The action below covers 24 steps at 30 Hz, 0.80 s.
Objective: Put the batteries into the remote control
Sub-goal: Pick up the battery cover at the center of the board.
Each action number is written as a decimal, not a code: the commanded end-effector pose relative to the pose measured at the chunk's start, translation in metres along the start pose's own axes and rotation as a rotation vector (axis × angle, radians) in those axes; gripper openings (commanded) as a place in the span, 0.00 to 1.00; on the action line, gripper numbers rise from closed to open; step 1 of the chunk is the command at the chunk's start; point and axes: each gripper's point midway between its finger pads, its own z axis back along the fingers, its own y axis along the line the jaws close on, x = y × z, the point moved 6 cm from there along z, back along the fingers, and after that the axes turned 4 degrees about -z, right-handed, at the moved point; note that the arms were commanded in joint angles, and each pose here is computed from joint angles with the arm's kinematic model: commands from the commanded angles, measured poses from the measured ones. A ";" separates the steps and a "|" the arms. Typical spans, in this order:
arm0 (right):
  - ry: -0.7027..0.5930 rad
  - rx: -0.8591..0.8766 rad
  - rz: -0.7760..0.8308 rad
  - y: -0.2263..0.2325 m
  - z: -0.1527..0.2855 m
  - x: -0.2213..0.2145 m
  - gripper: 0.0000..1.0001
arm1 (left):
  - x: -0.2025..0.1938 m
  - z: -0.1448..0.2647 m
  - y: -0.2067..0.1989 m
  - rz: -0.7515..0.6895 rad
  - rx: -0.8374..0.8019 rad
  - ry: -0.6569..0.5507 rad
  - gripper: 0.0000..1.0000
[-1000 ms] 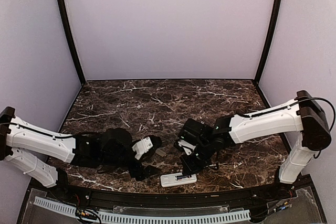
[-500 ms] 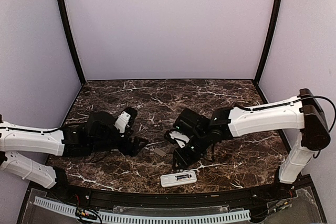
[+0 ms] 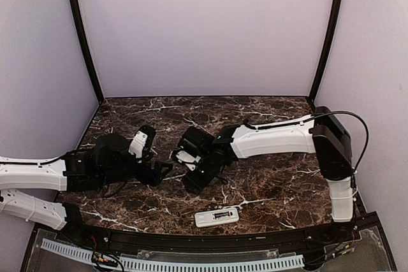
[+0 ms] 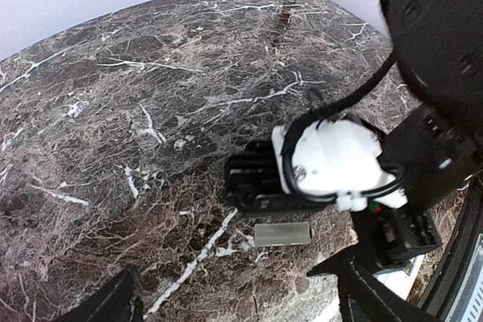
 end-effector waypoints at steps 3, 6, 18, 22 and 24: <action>0.099 -0.096 0.047 -0.015 -0.022 -0.012 0.63 | -0.014 0.005 0.009 0.001 0.035 0.023 0.89; 0.129 -0.089 0.038 -0.016 -0.034 -0.018 0.56 | -0.015 0.003 0.008 -0.004 0.026 0.028 0.89; 0.154 -0.116 0.054 -0.021 -0.039 -0.024 0.29 | -0.014 -0.001 0.006 -0.030 0.015 0.031 0.89; 0.141 -0.106 0.065 -0.019 -0.036 -0.021 0.23 | -0.014 0.000 0.006 -0.043 0.017 0.027 0.89; 0.137 -0.100 0.071 -0.018 -0.034 -0.020 0.21 | -0.012 0.001 0.006 -0.050 0.011 0.020 0.89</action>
